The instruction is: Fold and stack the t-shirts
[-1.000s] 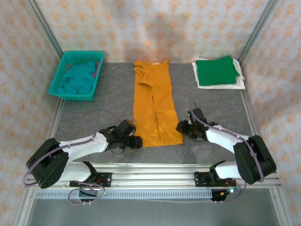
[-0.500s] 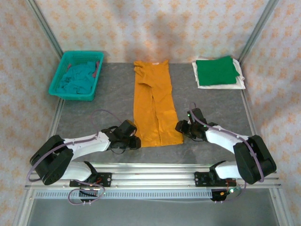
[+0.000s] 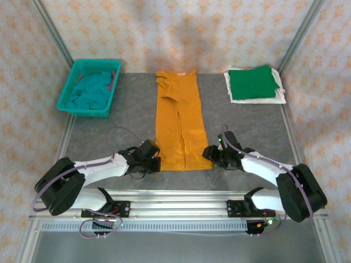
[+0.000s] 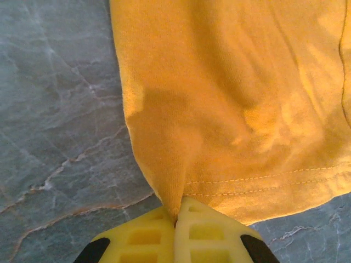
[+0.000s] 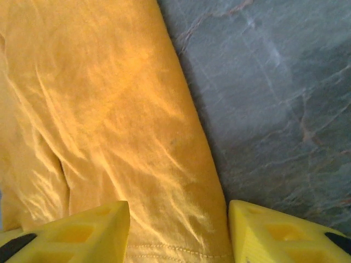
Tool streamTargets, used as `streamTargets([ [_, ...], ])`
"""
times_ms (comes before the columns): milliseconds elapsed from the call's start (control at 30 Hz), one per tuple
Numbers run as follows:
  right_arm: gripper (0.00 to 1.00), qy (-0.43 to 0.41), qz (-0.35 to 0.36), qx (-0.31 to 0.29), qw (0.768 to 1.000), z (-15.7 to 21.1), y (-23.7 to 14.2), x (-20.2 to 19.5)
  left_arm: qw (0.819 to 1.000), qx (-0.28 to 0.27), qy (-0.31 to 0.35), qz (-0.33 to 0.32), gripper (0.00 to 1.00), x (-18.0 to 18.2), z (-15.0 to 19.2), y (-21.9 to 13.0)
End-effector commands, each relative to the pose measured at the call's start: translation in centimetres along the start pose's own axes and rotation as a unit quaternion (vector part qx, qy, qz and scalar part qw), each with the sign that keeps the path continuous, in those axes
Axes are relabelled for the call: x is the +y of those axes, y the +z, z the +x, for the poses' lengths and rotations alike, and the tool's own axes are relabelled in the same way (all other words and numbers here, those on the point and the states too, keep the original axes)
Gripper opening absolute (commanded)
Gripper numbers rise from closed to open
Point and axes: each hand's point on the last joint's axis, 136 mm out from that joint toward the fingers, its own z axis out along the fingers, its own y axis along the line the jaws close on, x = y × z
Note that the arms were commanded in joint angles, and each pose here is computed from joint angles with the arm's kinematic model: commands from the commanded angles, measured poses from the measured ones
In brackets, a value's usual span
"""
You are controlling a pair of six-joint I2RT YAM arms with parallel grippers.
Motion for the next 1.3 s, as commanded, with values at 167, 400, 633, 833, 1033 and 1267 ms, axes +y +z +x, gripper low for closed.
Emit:
streamTargets([
  [167, 0.47, 0.025, -0.013, 0.042, 0.999, 2.0, 0.5, 0.0, 0.999, -0.025, 0.0, -0.034, 0.0, 2.0, 0.0, -0.6],
  [400, 0.41, 0.015, -0.007, 0.075, 0.997, 4.5, 0.9, 0.4, 0.999, -0.026, -0.003, -0.025, 0.0, 2.0, 0.2, -0.5],
  [633, 0.06, 0.014, -0.003, 0.058, 0.998, 3.9, 0.4, 0.7, 0.999, -0.034, -0.007, -0.026, 0.0, 2.2, 0.2, -1.0],
  [833, 0.0, 0.005, -0.015, 0.063, 0.998, 4.2, -0.5, 1.6, 0.999, -0.04, -0.008, 0.002, 0.0, 1.6, 0.6, -2.9],
  [1033, 0.0, -0.009, -0.024, 0.102, 0.994, 8.4, -0.6, 1.4, 1.0, 0.011, -0.012, -0.007, 0.0, 2.9, 4.5, -2.7],
  [1267, 0.0, -0.003, -0.032, 0.048, 0.998, 7.4, -2.3, 2.3, 0.999, -0.033, 0.0, -0.008, 0.0, 2.7, 4.1, -4.7],
])
